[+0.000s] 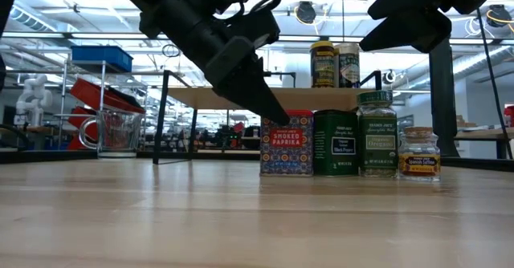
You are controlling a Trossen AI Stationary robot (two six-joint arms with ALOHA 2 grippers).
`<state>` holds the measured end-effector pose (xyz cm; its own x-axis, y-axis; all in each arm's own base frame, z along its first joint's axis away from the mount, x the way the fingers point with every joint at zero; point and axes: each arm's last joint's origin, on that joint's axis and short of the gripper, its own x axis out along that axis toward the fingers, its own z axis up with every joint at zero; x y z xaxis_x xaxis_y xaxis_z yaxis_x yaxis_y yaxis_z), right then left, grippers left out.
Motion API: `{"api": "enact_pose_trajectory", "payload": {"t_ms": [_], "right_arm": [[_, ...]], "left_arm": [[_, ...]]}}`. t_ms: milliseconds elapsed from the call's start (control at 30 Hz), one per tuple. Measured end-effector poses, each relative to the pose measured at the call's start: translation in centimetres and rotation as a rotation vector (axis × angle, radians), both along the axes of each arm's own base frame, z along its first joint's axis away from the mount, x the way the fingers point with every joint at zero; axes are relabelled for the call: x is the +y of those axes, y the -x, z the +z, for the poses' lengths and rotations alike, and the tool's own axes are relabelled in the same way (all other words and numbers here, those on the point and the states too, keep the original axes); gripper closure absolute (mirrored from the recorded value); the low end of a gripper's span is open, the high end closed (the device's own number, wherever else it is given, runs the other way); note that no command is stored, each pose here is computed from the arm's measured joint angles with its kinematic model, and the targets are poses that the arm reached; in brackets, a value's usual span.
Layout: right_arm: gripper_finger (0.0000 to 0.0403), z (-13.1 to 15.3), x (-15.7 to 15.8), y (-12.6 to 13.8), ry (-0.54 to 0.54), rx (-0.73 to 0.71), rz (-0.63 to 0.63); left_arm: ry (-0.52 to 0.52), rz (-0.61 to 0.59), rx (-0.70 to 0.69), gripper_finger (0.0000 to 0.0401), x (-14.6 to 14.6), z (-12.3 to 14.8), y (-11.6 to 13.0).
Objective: Shelf spices
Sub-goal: Put the red seasoning can on the shelf
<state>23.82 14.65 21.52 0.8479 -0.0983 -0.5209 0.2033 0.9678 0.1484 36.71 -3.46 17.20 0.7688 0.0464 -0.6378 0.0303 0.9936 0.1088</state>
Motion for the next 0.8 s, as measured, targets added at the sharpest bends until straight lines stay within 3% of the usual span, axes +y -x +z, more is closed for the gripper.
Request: {"api": "enact_pose_trajectory", "payload": {"t_ms": [400,800], "right_arm": [[0.0147,0.0,0.0,0.0,0.001,0.0,0.001],[0.0147,0.0,0.0,0.0,0.001,0.0,0.001]], "left_arm": [[0.0,0.001,0.001,0.0166,0.0,0.0,0.0],[0.015,0.026,0.025,0.0118,0.0,-0.9,-0.1]]}}
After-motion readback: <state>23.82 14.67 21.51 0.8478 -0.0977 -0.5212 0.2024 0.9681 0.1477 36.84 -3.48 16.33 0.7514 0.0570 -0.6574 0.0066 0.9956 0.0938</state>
